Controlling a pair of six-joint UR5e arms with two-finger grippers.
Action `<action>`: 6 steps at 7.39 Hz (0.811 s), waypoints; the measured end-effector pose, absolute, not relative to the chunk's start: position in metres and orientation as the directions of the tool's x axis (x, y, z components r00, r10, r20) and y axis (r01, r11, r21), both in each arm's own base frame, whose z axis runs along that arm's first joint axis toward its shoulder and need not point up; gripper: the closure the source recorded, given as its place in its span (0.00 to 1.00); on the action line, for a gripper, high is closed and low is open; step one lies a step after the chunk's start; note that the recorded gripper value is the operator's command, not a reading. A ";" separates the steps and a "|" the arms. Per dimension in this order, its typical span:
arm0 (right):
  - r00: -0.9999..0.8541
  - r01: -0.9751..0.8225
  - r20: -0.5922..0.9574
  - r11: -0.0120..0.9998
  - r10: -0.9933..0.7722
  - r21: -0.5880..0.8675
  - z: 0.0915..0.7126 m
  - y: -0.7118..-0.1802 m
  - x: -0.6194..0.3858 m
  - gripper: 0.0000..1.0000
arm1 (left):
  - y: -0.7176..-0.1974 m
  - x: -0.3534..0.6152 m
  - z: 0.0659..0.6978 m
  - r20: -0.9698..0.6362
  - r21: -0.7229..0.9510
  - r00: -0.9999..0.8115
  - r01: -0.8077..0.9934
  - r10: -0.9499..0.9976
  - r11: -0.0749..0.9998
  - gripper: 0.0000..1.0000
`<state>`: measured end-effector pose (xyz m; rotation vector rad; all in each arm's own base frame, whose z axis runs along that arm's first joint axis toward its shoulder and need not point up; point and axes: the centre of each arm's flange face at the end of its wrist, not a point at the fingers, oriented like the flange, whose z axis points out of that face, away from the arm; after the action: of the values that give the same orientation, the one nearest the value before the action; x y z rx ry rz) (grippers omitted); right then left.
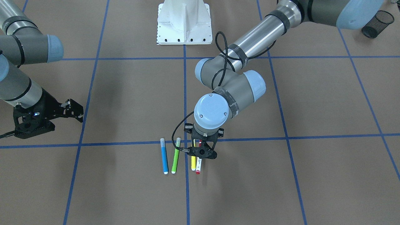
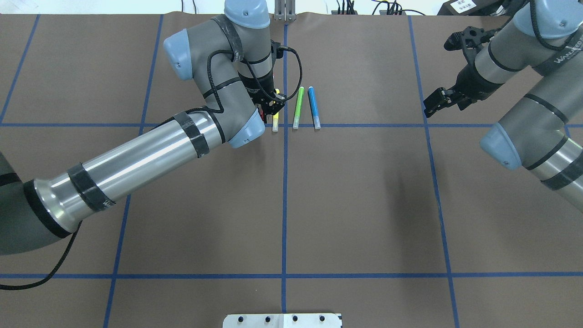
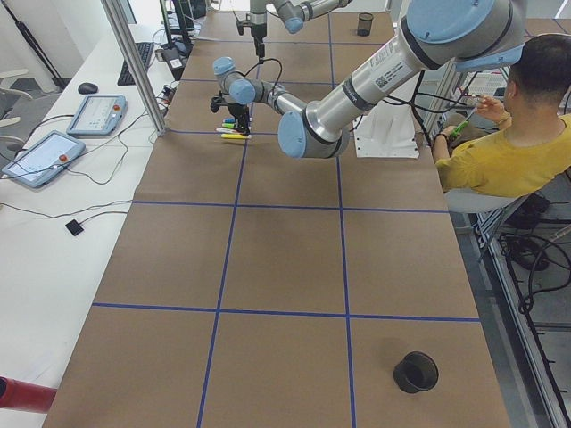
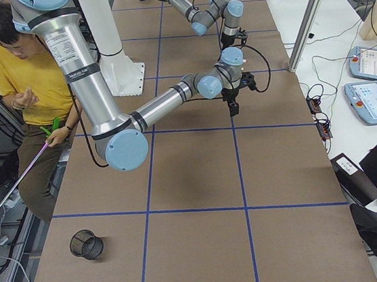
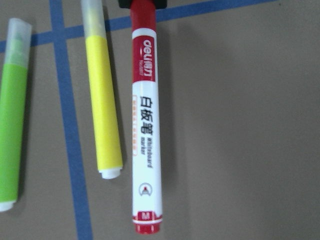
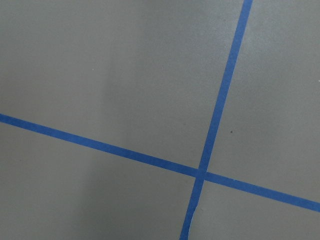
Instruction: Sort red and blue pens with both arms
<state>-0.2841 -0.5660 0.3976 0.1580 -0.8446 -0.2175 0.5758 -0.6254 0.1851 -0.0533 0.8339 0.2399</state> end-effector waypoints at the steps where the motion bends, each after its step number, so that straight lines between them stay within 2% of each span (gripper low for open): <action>1: 0.644 0.127 0.722 0.966 -0.252 0.223 0.398 -0.566 -0.284 0.01 | -0.611 0.561 0.181 -0.743 0.040 0.642 -0.240 0.190 0.970 1.00; 6: 0.646 0.127 0.722 0.967 -0.249 0.221 0.401 -0.565 -0.283 0.01 | -0.495 0.421 0.218 -0.696 0.025 0.672 -0.328 0.252 0.944 1.00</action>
<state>-0.2827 -0.5653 0.4006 0.1552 -0.8427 -0.2151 0.4205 -0.4945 0.2180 -0.1049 0.7668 0.3271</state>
